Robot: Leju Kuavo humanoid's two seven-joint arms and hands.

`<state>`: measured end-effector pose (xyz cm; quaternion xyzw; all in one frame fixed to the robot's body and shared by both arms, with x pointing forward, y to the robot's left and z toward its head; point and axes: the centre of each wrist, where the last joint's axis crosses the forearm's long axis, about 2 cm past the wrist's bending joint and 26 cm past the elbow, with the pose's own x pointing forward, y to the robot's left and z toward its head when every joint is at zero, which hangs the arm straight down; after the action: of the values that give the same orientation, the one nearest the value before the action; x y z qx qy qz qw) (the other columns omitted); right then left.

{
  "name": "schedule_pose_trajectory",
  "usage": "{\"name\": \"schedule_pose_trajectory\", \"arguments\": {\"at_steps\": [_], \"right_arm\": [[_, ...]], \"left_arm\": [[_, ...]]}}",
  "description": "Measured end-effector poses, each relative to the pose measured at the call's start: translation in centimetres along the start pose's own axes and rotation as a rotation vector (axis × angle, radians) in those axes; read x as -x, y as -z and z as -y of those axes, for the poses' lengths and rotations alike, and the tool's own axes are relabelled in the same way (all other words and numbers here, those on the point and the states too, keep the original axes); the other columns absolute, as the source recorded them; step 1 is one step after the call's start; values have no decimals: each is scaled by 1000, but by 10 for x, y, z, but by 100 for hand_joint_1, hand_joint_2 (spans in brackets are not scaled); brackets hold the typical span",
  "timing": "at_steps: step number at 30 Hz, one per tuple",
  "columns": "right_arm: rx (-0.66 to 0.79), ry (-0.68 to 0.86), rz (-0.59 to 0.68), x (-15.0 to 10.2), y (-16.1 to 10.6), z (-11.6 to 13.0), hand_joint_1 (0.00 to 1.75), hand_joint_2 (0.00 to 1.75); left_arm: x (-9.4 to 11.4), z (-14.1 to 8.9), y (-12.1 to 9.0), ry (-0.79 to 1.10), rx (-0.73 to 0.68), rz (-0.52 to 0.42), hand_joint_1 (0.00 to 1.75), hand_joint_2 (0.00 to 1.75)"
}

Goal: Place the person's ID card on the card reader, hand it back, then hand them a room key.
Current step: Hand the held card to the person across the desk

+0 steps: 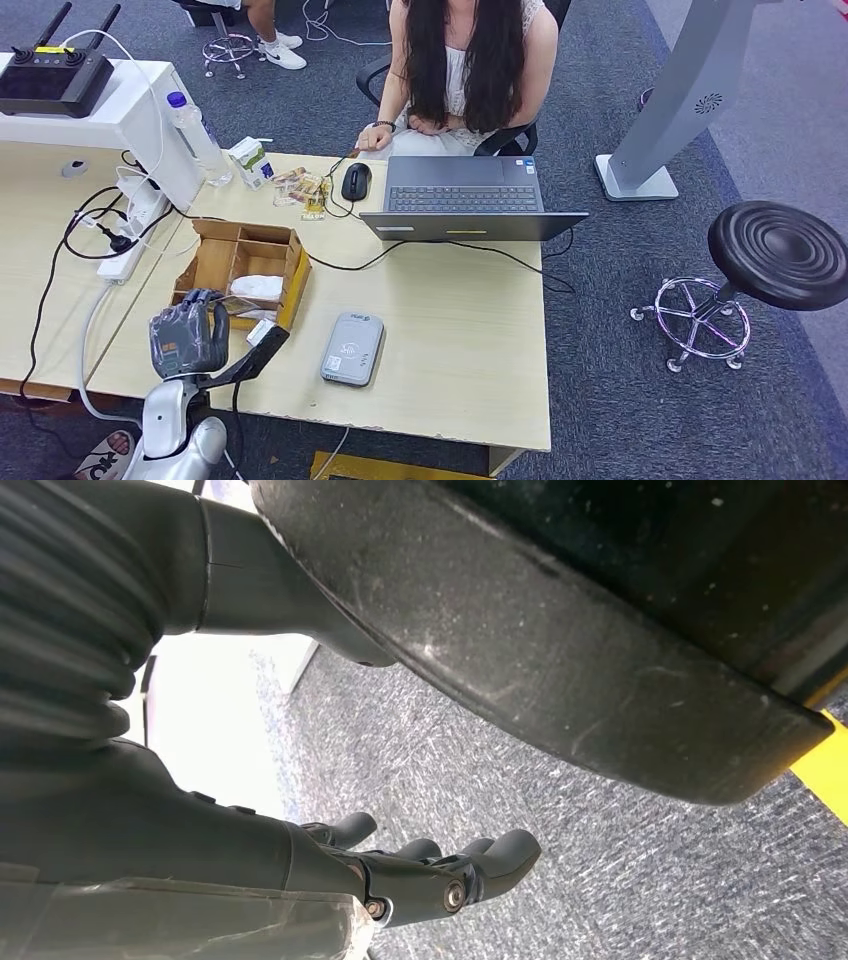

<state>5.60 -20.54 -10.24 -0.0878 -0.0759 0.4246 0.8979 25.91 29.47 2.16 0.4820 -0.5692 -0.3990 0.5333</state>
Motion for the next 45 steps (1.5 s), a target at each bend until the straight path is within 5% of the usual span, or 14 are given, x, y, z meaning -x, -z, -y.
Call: {"name": "schedule_pose_trajectory", "arguments": {"at_steps": [9, 21, 35, 45], "right_arm": [[7, 10, -1, 0, 0, 0, 0, 175], [10, 17, 5, 0, 0, 0, 0, 175], [7, -42, 38, -9, 1, 9, 0, 175], [9, -40, 45, -11, 1, 11, 0, 175]], "left_arm": [[-12, -28, 12, -18, -128, 43, 175, 175], [-39, -98, 52, 6, -334, 160, 175, 175], [-39, -180, 188, 278, -495, 153, 175, 175], [-38, -185, 216, 320, -430, 120, 175, 175]]}}
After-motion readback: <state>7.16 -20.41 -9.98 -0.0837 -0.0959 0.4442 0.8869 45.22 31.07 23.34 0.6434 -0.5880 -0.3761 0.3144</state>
